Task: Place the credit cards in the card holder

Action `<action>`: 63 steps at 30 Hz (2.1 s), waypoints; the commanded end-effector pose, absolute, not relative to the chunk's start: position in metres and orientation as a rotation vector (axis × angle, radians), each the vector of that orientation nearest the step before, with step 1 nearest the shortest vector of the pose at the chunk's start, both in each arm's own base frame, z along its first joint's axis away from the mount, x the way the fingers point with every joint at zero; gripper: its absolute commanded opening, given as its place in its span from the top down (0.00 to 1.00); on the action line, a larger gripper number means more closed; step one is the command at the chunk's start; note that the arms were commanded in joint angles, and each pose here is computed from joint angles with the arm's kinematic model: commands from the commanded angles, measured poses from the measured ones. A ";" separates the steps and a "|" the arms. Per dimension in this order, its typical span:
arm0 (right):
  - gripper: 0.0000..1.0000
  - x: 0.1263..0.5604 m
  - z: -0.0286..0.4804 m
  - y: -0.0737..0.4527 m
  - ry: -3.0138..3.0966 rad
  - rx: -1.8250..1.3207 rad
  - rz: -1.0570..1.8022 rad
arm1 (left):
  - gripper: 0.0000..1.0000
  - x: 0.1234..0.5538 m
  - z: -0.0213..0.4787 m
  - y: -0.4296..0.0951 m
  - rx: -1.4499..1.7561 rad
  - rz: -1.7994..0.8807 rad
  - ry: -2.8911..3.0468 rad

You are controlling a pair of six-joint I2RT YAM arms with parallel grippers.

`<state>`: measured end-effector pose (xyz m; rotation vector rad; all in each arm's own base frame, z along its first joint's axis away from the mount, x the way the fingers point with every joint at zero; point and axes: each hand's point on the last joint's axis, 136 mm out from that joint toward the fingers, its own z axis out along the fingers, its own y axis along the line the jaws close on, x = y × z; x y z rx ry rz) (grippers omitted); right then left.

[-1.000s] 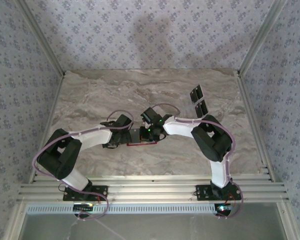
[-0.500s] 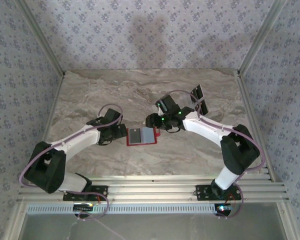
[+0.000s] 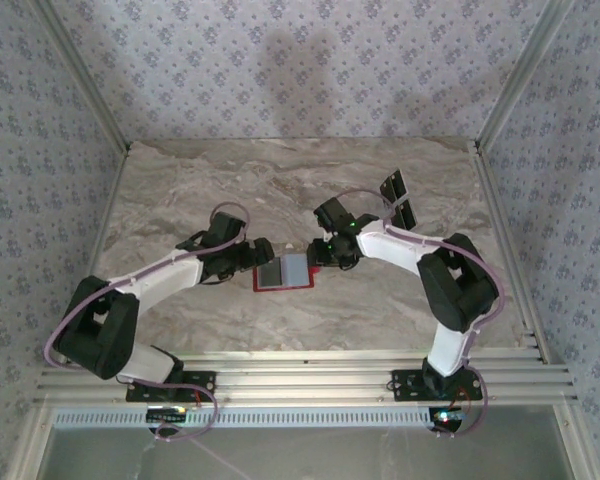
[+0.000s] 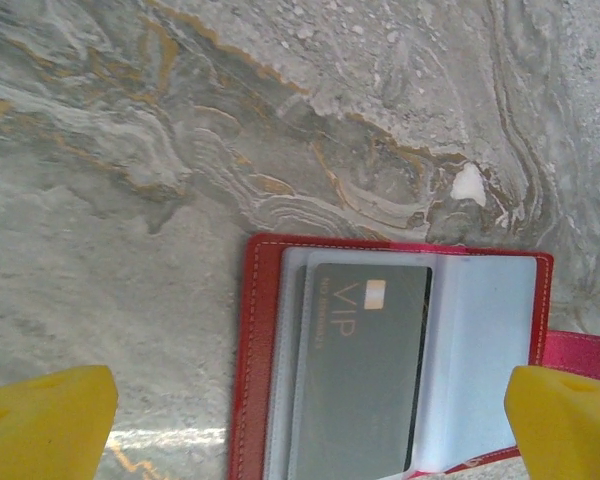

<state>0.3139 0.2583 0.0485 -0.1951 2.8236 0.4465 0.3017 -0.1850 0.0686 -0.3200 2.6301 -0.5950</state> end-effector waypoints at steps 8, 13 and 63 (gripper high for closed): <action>0.96 0.314 0.042 0.258 2.835 -0.185 0.471 | 0.00 0.309 0.060 -0.211 -0.269 -0.763 2.617; 1.00 0.310 0.037 0.258 2.844 -0.162 0.493 | 0.00 0.309 0.051 -0.216 -0.262 -0.763 2.636; 1.00 0.301 0.023 0.268 2.871 -0.161 0.531 | 0.00 0.314 0.074 -0.237 -0.128 -0.731 2.548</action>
